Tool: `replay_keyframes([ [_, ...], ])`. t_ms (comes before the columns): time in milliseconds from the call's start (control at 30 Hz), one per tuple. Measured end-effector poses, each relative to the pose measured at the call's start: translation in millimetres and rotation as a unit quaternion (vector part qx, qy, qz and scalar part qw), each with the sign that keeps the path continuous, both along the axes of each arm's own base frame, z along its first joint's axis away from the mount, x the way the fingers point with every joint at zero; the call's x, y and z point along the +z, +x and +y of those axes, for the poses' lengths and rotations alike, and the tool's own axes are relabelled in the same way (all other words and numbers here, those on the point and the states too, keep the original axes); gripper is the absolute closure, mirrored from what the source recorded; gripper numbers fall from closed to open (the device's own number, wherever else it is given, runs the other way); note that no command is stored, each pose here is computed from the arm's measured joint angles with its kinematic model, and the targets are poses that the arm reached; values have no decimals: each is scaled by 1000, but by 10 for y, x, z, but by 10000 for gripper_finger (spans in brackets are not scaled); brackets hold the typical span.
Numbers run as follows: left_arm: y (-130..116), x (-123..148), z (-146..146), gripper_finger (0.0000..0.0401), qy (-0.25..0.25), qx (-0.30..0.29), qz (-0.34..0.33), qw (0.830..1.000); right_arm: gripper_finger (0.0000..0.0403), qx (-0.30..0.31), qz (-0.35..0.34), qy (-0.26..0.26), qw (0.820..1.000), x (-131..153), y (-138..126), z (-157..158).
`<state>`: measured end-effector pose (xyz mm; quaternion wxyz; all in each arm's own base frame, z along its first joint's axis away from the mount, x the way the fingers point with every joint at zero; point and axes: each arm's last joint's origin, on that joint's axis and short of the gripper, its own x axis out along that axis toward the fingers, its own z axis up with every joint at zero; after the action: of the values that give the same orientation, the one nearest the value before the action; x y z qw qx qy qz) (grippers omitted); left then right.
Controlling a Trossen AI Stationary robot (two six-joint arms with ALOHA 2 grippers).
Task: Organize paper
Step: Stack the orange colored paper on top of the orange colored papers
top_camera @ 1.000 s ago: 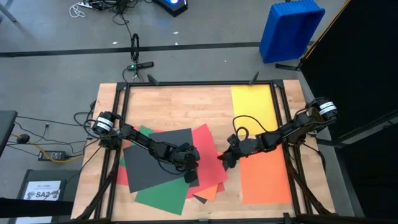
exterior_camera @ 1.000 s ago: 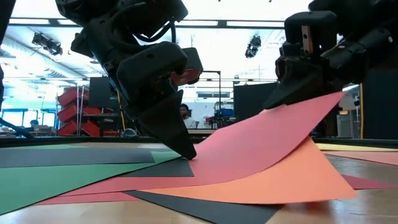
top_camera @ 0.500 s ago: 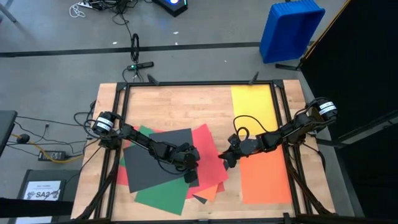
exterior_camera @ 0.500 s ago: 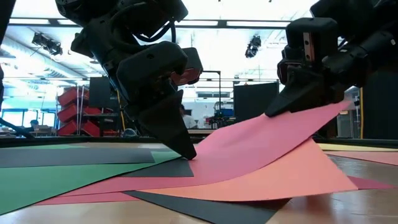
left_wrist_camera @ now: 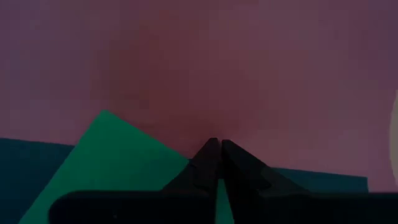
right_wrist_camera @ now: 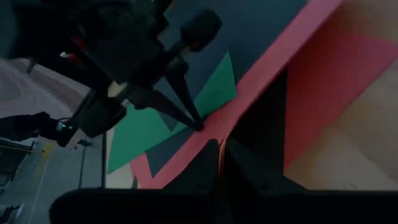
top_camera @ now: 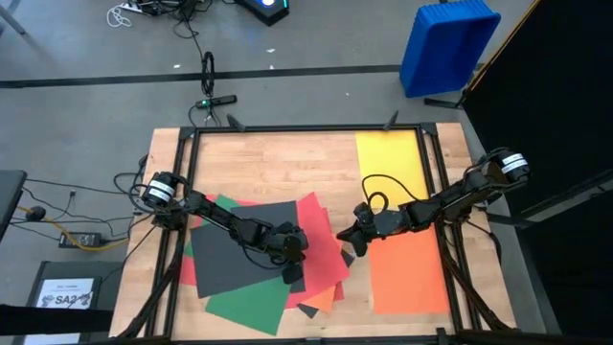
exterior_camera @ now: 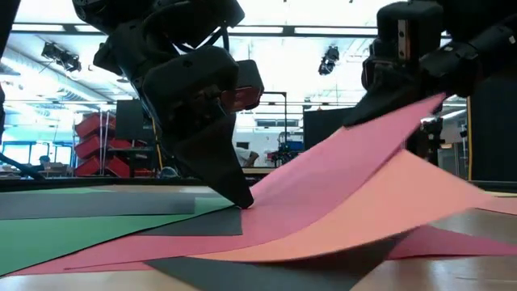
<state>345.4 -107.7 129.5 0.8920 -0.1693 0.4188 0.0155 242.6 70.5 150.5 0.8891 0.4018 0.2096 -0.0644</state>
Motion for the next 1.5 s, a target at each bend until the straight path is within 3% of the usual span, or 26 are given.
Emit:
replay_keyframes([
  [167, -5, 19, -7, 382, -10, -10, 1, 1000, 403, 4, -2, -4, 1000, 118, -69, -21],
  [433, -11, 17, -6, 377, -8, -10, 5, 1000, 403, 33, 39, -9, 999, 61, -132, 37],
  [600, -10, 17, -3, 377, -8, -10, 5, 1000, 403, 85, 8, -79, 993, 245, -111, 328],
  [833, 11, 32, 69, 377, 0, -7, 1, 1000, 403, 115, 107, -123, 980, 328, -133, 631],
  [1167, 29, 13, 322, 377, 16, 16, 28, 999, 403, 213, 164, -182, 946, -37, 247, 1210],
  [1500, 101, 55, 488, 377, 30, 11, 26, 999, 403, 177, 168, -197, 950, -163, 649, 1289],
])
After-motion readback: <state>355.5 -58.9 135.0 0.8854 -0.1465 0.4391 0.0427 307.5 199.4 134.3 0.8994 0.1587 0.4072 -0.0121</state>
